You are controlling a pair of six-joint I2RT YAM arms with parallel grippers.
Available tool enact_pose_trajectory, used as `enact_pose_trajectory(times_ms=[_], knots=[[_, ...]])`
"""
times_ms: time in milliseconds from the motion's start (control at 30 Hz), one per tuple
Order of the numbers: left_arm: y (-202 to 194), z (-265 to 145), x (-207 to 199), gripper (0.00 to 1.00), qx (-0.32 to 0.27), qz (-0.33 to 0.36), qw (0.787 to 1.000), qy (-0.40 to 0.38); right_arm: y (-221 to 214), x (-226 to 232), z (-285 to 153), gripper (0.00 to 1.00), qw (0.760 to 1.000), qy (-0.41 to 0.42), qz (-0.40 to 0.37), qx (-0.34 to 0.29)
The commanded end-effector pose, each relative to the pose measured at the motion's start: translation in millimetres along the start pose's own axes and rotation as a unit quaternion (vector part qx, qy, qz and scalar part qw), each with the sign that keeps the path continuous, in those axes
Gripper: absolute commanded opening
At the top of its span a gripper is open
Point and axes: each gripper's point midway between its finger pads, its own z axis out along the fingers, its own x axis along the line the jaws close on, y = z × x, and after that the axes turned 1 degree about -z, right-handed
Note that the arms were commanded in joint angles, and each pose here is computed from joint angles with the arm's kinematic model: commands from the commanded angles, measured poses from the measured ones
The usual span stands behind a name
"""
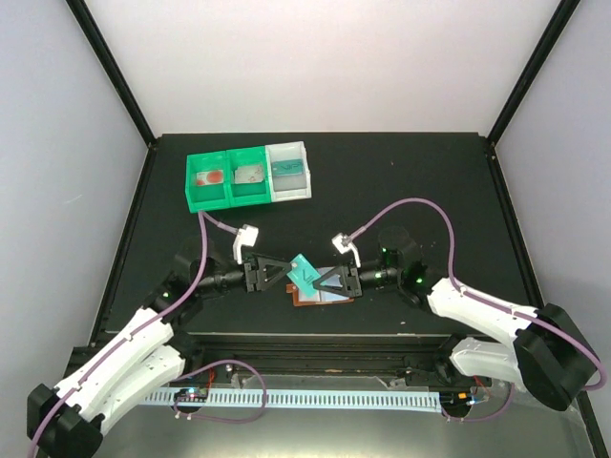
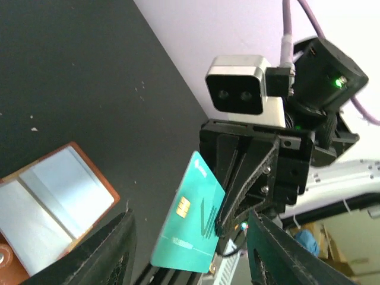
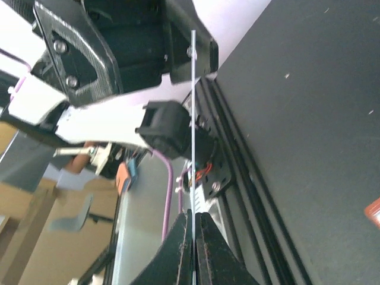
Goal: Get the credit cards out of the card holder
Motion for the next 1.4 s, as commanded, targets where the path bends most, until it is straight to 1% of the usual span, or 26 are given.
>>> enact_pose_trajectory(times_ms=[0,100,200,400,533,733,833,867,1067,1233,1367], knots=[[-16.2,-14.2,-16.8,0.52,0.05,0.053,0.997,-0.011,-18.5,26.0,-4.2,0.01,0.995,0.065,-0.042,0.064],[-20.7,-21.2,-22.1,0.51,0.061,0.064,0.996,-0.008,-20.3,36.0,-6.4,0.01,0.992,0.084,-0.052,0.078],[-24.7,-25.6,-29.7,0.5,0.074,0.069,0.995,-0.018,-19.2,42.2,-9.1,0.01,0.991,0.088,-0.065,0.077],[-28.4,-24.3,-41.8,0.4,0.094,0.051,0.993,-0.055,-15.8,53.6,-12.0,0.01,0.989,0.104,-0.082,0.073],[-30.0,-24.9,-54.7,0.38,0.106,0.046,0.989,-0.092,-13.4,58.1,-13.2,0.01,0.988,0.106,-0.088,0.073],[-34.1,-25.3,-58.6,0.32,0.117,0.034,0.986,-0.112,-16.6,59.4,-14.7,0.01,0.987,0.109,-0.087,0.078],[-33.8,-25.4,-60.0,0.25,0.119,0.032,0.985,-0.118,-19.9,60.5,-15.4,0.01,0.986,0.114,-0.087,0.083],[-33.4,-25.7,-61.1,0.2,0.12,0.031,0.985,-0.12,-20.8,60.4,-15.6,0.01,0.986,0.115,-0.086,0.084],[-36.6,-24.2,-59.1,0.02,0.132,0.029,0.983,-0.124,-21.8,60.1,-16.0,0.01,0.986,0.112,-0.09,0.082],[-38.4,-23.5,-56.8,0.02,0.137,0.037,0.982,-0.122,-22.1,54.6,-15.9,0.05,0.988,0.094,-0.091,0.079],[-36.3,-21.1,-48.8,0.02,0.129,0.031,0.986,-0.101,-19.3,45.5,-15.5,0.13,0.992,0.064,-0.085,0.065]])
